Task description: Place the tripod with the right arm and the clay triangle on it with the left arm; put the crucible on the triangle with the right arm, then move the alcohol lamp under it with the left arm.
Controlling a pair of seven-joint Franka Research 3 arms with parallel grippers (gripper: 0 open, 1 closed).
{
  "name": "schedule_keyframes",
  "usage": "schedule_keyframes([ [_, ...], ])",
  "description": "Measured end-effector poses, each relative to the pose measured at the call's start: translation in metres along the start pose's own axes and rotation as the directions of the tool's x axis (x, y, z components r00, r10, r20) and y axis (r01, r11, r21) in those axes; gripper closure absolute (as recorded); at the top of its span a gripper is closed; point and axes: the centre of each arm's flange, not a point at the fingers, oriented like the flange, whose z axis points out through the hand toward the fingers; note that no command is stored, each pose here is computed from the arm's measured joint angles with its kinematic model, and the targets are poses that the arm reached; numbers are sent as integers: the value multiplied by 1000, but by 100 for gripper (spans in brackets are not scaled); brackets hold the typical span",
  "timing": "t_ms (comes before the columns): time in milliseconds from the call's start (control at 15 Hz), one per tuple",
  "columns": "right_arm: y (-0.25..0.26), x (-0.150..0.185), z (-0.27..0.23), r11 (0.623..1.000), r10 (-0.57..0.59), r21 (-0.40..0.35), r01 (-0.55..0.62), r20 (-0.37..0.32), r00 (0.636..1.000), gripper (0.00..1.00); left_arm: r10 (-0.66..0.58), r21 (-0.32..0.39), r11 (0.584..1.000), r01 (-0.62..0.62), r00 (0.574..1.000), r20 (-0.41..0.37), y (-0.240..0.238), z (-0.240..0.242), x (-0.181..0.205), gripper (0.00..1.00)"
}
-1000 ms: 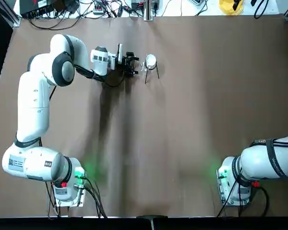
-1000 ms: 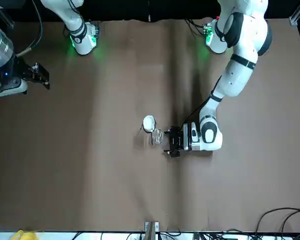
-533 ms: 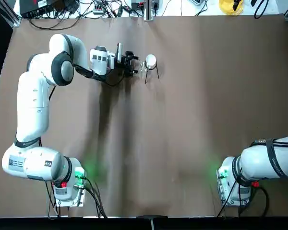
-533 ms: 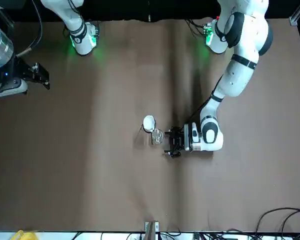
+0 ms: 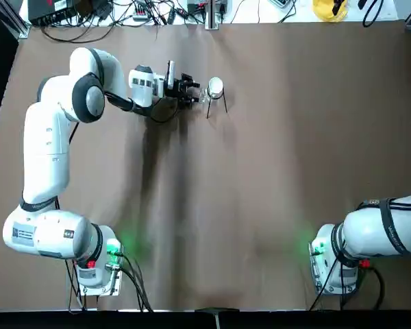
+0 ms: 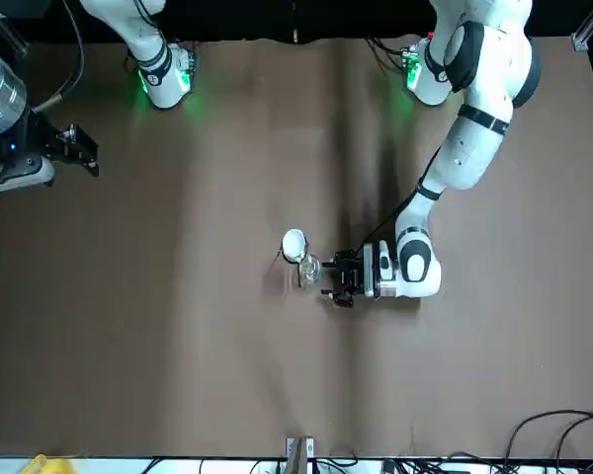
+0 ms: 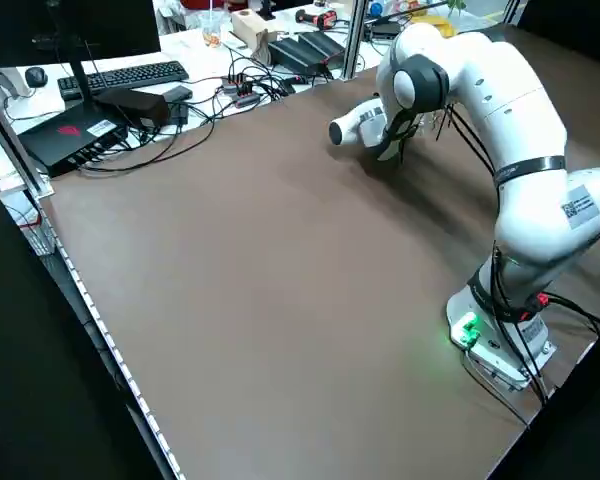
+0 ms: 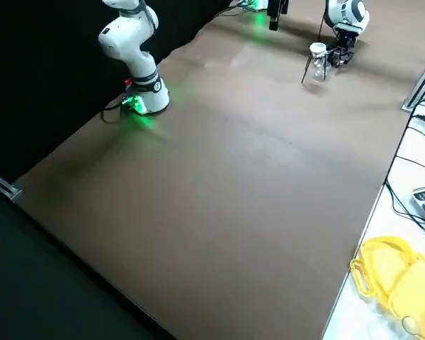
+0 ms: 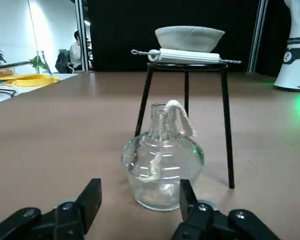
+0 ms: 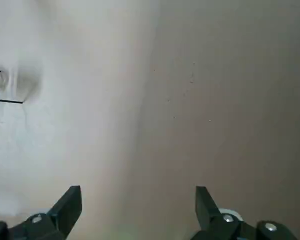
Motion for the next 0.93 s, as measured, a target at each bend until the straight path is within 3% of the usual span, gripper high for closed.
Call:
schedule_keyframes([
  [933,1,0,3,1000,1,0,-1,7,1000,0,-14,-28,1000,14,1000,-11,14,26,2,29],
])
